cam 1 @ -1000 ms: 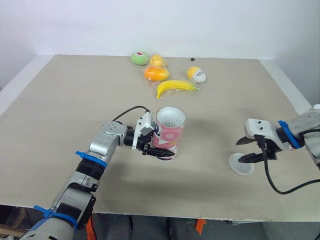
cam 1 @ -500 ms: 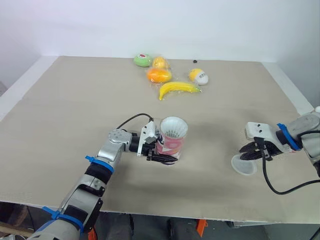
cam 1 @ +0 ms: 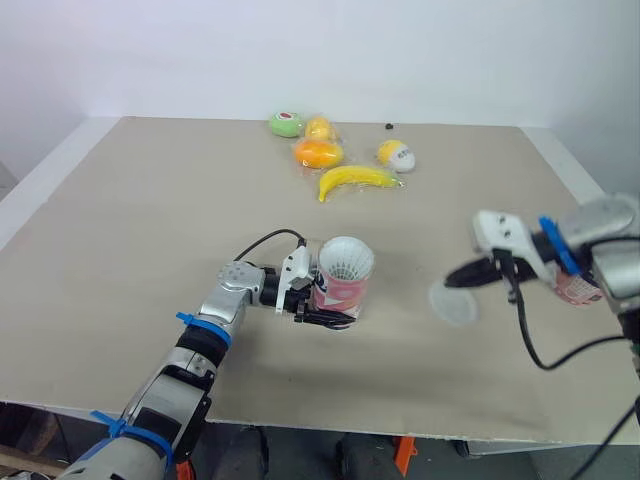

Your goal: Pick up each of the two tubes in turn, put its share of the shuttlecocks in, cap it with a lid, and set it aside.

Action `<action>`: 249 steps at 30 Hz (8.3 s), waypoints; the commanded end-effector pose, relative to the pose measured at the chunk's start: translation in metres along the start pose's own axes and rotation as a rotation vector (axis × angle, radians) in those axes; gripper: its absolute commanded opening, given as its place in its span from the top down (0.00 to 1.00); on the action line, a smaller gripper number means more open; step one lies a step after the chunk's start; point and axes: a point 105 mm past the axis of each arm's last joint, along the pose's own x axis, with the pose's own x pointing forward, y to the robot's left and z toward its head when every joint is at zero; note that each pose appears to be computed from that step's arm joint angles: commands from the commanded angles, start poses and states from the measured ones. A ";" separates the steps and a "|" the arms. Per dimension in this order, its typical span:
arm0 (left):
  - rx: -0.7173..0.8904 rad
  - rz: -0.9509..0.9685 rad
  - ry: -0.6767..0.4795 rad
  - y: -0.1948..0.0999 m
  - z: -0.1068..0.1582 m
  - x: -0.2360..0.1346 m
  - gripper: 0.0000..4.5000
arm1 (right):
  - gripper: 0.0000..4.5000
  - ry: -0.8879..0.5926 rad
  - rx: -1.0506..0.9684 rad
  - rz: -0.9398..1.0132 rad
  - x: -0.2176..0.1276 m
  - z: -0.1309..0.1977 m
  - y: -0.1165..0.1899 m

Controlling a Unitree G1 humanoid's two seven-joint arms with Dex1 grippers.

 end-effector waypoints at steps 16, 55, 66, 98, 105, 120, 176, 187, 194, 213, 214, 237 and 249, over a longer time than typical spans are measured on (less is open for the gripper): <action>-0.131 -0.091 0.141 -0.008 -0.025 0.001 0.33 | 0.99 -0.116 -0.525 0.243 0.031 0.147 0.004; -0.126 -0.078 0.167 -0.007 -0.030 -0.006 0.33 | 0.99 -0.067 -0.592 0.281 0.039 0.157 -0.005; -0.126 -0.078 0.168 -0.008 -0.031 -0.006 0.33 | 0.99 -0.026 -0.592 0.319 0.042 0.149 0.000; -0.136 -0.048 0.157 -0.004 -0.030 -0.009 0.33 | 0.11 0.066 -0.623 0.329 0.091 0.111 0.008; -0.137 -0.049 0.159 -0.004 -0.030 -0.009 0.33 | 0.11 -0.196 -0.519 0.247 0.048 0.161 -0.005; -0.128 -0.055 0.170 -0.002 -0.028 -0.010 0.33 | 0.91 -0.188 -0.436 0.318 0.037 0.142 0.013; -0.025 -0.063 -0.009 -0.004 0.003 -0.005 0.01 | 0.00 -0.497 0.068 -0.122 0.024 0.080 0.047; 0.030 0.058 0.096 -0.006 0.006 -0.079 0.01 | 0.00 -0.480 0.199 -0.155 0.038 0.055 0.062; 0.036 0.065 0.055 -0.031 0.054 -0.118 0.01 | 0.00 -0.506 0.263 -0.056 0.076 0.051 0.077; 0.019 0.047 0.015 -0.037 0.077 -0.098 0.01 | 0.00 -0.573 0.215 -0.034 0.099 0.062 0.059; 0.022 0.048 0.017 -0.037 0.077 -0.098 0.01 | 0.00 -0.574 0.214 -0.035 0.099 0.062 0.059; 0.084 0.039 0.045 -0.032 0.088 -0.104 0.00 | 0.30 -0.658 0.250 -0.077 0.093 0.068 0.048; 0.082 0.022 -0.049 -0.019 0.105 -0.078 0.00 | 0.30 -0.437 0.520 -0.847 -0.039 -0.063 -0.016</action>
